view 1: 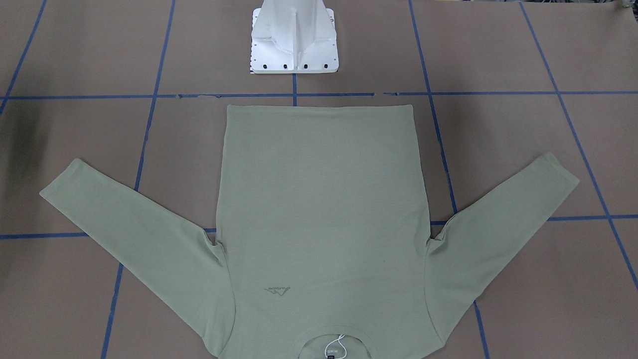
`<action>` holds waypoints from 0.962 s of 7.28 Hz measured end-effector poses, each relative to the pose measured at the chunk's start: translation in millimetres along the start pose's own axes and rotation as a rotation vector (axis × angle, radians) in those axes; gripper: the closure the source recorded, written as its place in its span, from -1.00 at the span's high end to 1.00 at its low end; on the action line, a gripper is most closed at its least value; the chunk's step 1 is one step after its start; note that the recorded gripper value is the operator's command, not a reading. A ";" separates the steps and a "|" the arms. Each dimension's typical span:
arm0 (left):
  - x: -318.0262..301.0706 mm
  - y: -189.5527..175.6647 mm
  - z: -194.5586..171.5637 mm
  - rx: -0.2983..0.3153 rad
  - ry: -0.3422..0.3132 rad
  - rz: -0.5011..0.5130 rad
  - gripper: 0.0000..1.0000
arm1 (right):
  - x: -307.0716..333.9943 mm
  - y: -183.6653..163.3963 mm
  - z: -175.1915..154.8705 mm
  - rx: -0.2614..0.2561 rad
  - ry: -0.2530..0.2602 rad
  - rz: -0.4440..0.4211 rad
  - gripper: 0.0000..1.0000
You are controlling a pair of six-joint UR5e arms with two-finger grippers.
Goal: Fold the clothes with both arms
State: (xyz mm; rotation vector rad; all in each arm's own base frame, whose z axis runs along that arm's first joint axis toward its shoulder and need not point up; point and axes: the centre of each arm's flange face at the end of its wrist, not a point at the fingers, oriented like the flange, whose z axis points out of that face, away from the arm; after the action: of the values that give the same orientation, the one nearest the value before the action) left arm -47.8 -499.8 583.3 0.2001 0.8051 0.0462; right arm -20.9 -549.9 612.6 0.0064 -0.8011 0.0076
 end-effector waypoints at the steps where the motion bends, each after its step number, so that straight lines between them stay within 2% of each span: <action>1: -4.9 5.7 2.8 -0.013 -0.018 -0.013 1.00 | -1.1 2.7 2.0 -0.005 -0.014 0.000 1.00; 4: 0.1 13.4 5.3 -0.028 0.039 -0.023 1.00 | -36.9 18.2 34.3 -0.046 -0.119 -0.046 1.00; 6: 10.1 8.0 0.8 0.014 0.067 0.029 1.00 | -68.0 37.9 66.9 -0.008 -0.127 0.000 1.00; 7: 11.8 6.9 0.4 0.025 0.077 0.043 1.00 | -93.0 45.7 86.3 0.029 -0.112 0.062 0.99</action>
State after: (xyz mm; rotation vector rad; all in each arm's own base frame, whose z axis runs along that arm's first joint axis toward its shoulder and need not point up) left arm -39.1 -491.7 576.5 0.2409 0.8789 0.0850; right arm -147.9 -505.4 606.0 0.0098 -0.9126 0.0784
